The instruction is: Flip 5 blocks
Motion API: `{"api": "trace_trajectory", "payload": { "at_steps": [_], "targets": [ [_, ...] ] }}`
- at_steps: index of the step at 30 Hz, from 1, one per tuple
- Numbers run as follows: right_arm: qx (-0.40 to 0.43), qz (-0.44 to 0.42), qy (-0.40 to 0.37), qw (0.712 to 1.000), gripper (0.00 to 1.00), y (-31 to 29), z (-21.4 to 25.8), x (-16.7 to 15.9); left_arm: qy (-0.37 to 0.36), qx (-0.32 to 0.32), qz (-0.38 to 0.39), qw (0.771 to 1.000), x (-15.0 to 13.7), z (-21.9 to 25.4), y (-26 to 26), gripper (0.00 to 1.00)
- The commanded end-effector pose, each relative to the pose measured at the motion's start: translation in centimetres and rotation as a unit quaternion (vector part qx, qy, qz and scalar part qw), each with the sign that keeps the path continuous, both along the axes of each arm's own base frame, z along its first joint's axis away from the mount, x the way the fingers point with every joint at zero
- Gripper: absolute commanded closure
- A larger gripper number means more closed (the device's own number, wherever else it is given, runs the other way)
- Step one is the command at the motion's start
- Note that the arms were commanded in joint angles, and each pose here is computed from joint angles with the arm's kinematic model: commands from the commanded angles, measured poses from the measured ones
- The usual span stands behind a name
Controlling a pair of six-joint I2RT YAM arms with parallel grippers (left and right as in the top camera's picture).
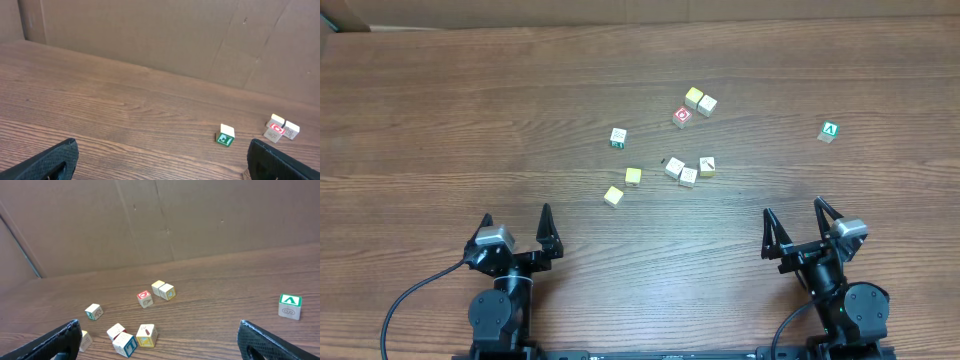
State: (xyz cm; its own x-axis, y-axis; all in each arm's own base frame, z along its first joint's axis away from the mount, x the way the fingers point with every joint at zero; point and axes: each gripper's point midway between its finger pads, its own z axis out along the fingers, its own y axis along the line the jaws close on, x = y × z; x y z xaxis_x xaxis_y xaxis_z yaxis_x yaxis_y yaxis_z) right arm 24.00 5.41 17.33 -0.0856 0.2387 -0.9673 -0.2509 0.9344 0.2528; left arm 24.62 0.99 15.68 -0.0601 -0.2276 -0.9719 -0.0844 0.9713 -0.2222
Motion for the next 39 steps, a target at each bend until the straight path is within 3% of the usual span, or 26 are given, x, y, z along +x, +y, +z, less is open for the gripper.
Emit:
{"api": "trace_trajectory", "payload": {
  "at_steps": [1,39],
  "targets": [
    [-0.003,-0.002,-0.005,1.0,0.0,-0.09,-0.06,0.01,-0.004,0.008,0.004,1.0,-0.04,0.11,0.19,0.0],
    [-0.004,-0.019,-0.004,1.0,0.0,-0.66,-0.14,0.15,-0.004,0.008,0.004,1.0,-0.04,0.11,0.19,0.0]
  ]
}}
